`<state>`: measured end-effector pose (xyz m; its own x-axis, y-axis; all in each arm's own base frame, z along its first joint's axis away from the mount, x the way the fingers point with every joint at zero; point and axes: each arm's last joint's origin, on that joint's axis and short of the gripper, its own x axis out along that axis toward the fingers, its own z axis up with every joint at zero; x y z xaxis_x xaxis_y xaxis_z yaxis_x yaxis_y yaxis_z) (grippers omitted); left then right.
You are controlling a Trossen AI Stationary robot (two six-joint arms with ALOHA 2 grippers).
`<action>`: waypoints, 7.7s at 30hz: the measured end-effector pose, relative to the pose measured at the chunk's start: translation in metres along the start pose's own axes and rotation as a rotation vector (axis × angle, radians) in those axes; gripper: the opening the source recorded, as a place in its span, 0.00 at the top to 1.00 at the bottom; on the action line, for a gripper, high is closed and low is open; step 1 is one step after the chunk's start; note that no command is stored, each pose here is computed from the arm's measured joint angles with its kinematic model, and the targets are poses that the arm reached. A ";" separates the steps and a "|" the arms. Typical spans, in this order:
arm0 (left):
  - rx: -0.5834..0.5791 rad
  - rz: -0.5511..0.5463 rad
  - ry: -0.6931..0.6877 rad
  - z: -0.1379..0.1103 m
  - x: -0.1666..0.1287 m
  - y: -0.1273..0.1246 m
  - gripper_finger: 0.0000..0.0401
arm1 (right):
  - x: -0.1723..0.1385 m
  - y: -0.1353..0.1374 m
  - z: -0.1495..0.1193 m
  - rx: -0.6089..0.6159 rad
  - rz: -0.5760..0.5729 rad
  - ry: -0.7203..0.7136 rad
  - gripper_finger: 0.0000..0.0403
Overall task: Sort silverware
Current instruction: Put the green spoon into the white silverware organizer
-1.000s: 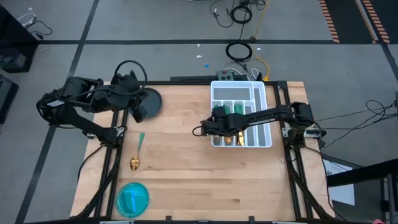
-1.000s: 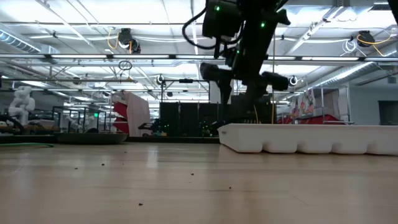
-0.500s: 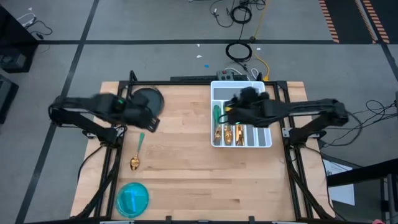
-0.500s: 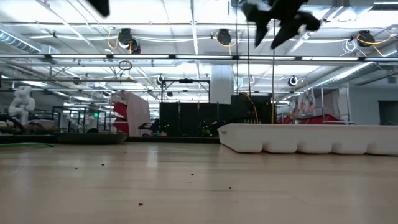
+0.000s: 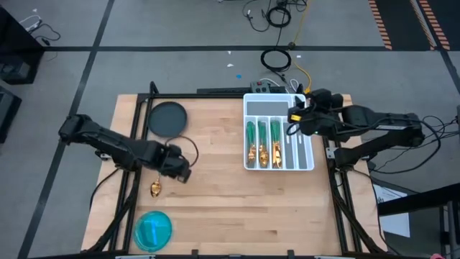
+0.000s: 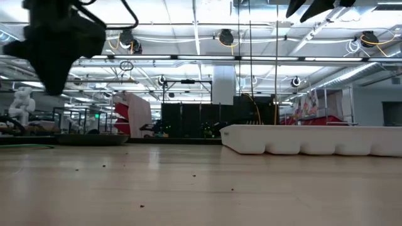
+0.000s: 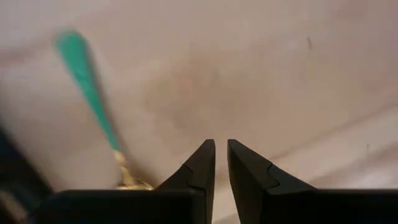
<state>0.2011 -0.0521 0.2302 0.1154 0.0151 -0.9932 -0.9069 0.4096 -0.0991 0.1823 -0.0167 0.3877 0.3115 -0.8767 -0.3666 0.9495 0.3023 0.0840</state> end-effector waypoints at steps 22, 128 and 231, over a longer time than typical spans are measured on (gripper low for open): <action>0.082 -0.003 -0.021 -0.028 0.020 -0.001 0.74 | -0.001 0.000 0.000 -0.162 0.015 0.005 0.38; -0.073 -0.625 -0.530 0.016 0.024 -0.056 1.00 | -0.019 -0.033 0.013 -0.087 0.181 0.092 0.32; -0.181 -0.534 -0.267 0.218 0.102 -0.198 1.00 | -0.026 -0.055 0.015 -0.132 0.178 0.095 0.32</action>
<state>0.4810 0.0676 0.1618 0.6480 0.0877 -0.7566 -0.7476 0.2630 -0.6098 0.1226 -0.0162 0.4065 0.4631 -0.7678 -0.4427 0.8647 0.5011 0.0355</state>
